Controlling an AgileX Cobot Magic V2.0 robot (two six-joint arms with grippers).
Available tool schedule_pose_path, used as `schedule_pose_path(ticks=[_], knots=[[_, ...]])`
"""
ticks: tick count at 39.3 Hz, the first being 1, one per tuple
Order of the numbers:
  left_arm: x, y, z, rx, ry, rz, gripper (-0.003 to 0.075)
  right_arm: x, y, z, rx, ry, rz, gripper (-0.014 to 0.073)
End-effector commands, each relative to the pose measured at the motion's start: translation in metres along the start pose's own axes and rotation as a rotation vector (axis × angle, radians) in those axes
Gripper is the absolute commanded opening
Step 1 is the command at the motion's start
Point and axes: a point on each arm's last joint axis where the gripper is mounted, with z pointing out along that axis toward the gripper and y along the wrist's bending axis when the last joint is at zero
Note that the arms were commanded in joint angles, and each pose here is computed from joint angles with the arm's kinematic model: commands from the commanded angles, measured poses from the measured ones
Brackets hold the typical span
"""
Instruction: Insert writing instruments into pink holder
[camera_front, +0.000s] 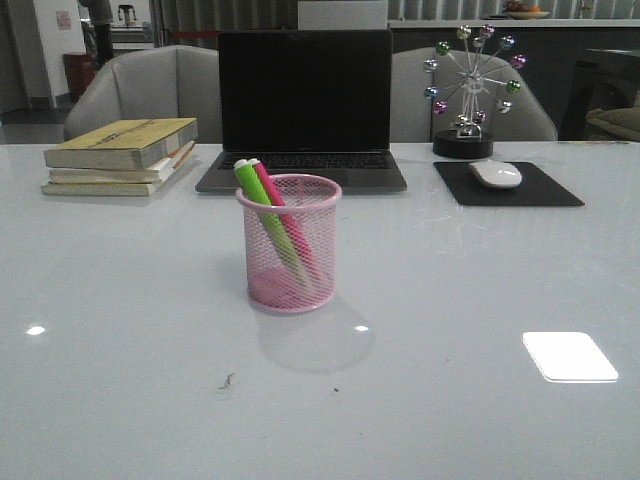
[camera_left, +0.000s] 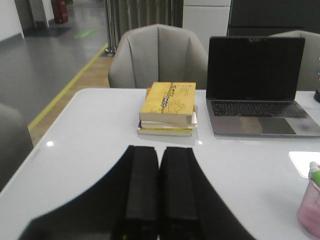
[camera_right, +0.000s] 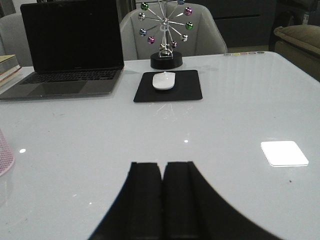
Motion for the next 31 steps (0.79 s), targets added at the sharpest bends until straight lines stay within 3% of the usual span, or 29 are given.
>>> schedule_pose_path(ticks=[1,10,24,31], knots=[[-0.009,0.001,-0.011,-0.012,-0.171,0.001,0.0092,-0.008,0.0,-0.002,-0.004,-0.101,-0.01,0.0058],[0.026,0.002,-0.023,-0.019,-0.301,0.0,0.0092,-0.008,0.0,-0.002,-0.004,-0.101,-0.01,0.0058],[0.081,0.003,-0.012,-0.01,-0.245,-0.101,0.0092,-0.008,0.0,-0.002,-0.004,-0.101,-0.01,0.0058],[0.099,0.004,-0.003,-0.02,-0.256,-0.089,0.0092,-0.008,0.0,-0.002,-0.004,-0.101,-0.01,0.0058]])
